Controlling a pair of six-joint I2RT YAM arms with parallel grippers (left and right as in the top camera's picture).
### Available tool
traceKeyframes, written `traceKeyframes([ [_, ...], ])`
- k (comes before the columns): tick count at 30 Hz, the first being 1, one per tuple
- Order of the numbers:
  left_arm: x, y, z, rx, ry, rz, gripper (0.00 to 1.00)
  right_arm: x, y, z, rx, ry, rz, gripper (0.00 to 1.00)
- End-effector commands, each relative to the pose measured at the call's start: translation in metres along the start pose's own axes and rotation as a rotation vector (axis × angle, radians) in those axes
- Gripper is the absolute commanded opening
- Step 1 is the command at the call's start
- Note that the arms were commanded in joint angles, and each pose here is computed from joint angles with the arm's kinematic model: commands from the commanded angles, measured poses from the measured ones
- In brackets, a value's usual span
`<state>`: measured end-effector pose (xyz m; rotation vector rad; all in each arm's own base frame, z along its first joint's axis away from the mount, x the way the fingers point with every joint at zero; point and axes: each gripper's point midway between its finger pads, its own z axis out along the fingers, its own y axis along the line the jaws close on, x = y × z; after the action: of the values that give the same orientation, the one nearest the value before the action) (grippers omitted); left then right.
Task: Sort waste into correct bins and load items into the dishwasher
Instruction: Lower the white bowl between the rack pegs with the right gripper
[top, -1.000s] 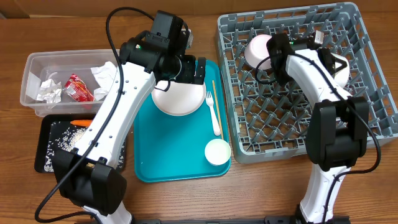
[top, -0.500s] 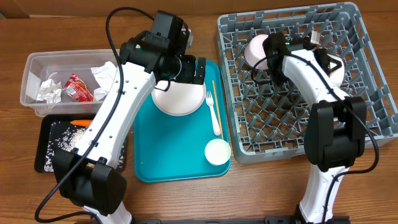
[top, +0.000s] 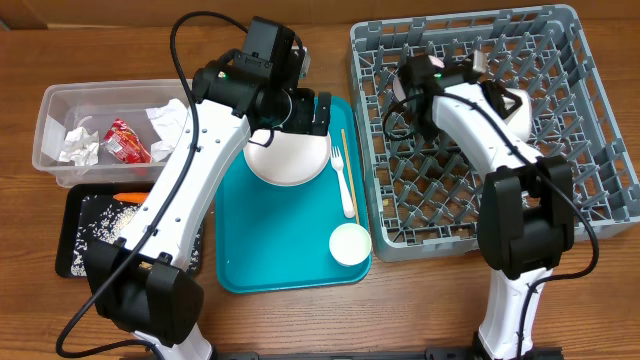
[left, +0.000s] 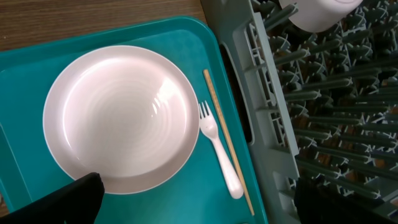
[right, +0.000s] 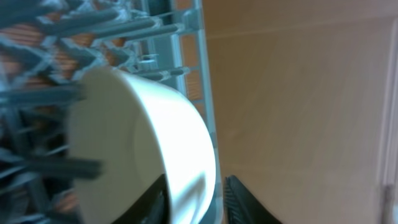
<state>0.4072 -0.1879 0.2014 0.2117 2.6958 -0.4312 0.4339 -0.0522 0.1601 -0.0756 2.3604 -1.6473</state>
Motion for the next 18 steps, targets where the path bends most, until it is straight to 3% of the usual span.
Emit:
traceKeyframes([
  [1,-0.011,-0.005,-0.017,0.004,-0.053,0.022,1.00,0.005,0.021,0.002,-0.103,0.030,0.009,0.45],
  [5,-0.011,-0.005,-0.017,0.004,-0.053,0.022,1.00,0.003,0.024,-0.002,-0.114,0.020,0.010,0.65],
  [12,-0.011,-0.005,-0.017,0.004,-0.053,0.022,1.00,-0.006,0.033,-0.018,-0.206,-0.015,0.066,0.88],
  [18,-0.011,-0.005,-0.017,0.004,-0.053,0.022,1.00,-0.010,0.036,-0.042,-0.409,-0.035,0.143,0.92],
])
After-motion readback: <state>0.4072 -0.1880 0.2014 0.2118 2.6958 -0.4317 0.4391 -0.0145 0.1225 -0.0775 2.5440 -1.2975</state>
